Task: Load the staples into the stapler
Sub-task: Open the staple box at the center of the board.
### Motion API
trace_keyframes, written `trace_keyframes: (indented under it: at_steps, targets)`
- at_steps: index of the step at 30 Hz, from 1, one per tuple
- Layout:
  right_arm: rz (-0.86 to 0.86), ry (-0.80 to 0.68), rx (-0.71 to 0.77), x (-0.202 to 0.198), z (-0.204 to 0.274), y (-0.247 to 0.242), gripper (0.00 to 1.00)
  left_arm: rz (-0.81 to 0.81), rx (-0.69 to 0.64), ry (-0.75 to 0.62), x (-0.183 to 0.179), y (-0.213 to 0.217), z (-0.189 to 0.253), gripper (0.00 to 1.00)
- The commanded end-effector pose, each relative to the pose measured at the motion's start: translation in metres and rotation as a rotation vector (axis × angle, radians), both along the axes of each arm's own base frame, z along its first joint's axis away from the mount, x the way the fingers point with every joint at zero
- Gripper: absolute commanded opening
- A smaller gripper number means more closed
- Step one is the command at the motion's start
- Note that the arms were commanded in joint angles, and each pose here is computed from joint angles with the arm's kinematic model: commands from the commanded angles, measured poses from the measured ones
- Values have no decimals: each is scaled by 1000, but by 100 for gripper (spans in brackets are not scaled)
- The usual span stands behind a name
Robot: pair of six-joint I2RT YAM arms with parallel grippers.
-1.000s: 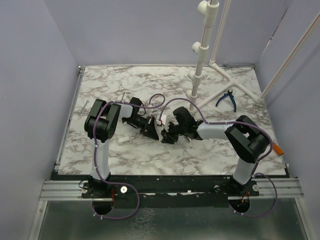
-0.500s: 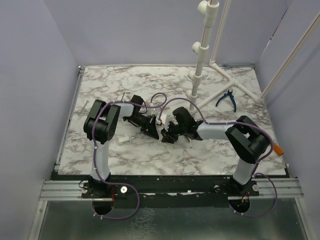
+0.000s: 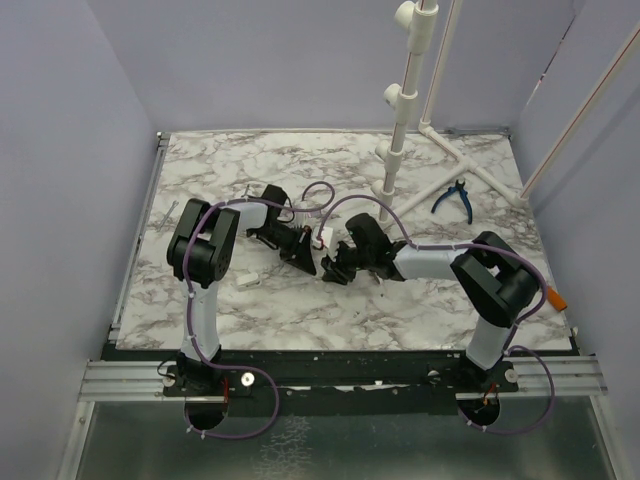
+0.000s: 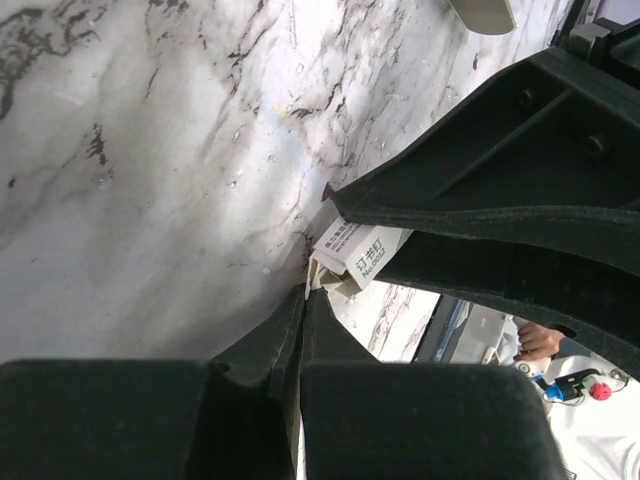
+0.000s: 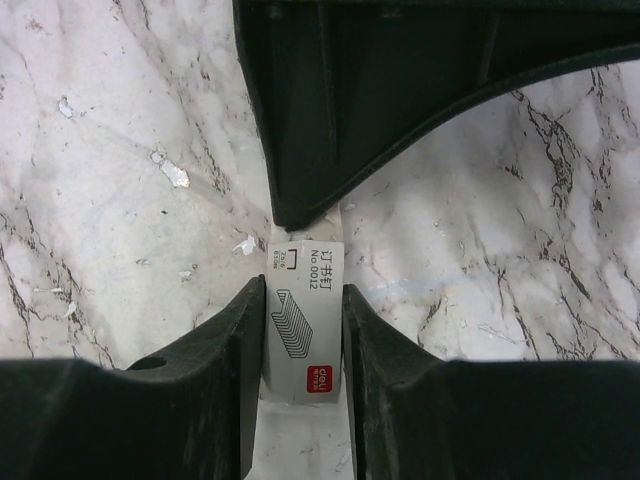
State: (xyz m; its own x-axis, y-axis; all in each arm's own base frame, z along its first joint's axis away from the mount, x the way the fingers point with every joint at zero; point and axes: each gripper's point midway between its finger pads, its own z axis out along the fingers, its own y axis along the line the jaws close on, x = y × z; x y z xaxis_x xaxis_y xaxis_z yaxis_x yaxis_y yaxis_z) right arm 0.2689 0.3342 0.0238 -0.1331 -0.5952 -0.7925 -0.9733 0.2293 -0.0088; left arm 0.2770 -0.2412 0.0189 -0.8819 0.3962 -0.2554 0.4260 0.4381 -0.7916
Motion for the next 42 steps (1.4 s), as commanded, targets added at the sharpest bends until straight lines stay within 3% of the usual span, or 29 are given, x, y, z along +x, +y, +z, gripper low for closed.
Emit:
trace_keyframes:
  at_steps: [1,16,24,30,42]
  targets:
    - [22,98,-106,-30,-23,-29,34,39,310,-182,42,64,-50,0]
    - [38,94,-113,-30,-26,-29,38,37,365,-197,52,73,-49,0]
    - [41,103,-121,-29,-28,-28,48,35,368,-205,52,74,-47,0]
    - [36,53,-118,-18,-17,-24,56,32,367,-230,52,75,-39,27]
    - [48,12,-116,-6,19,-36,60,22,365,-337,54,80,-7,43]
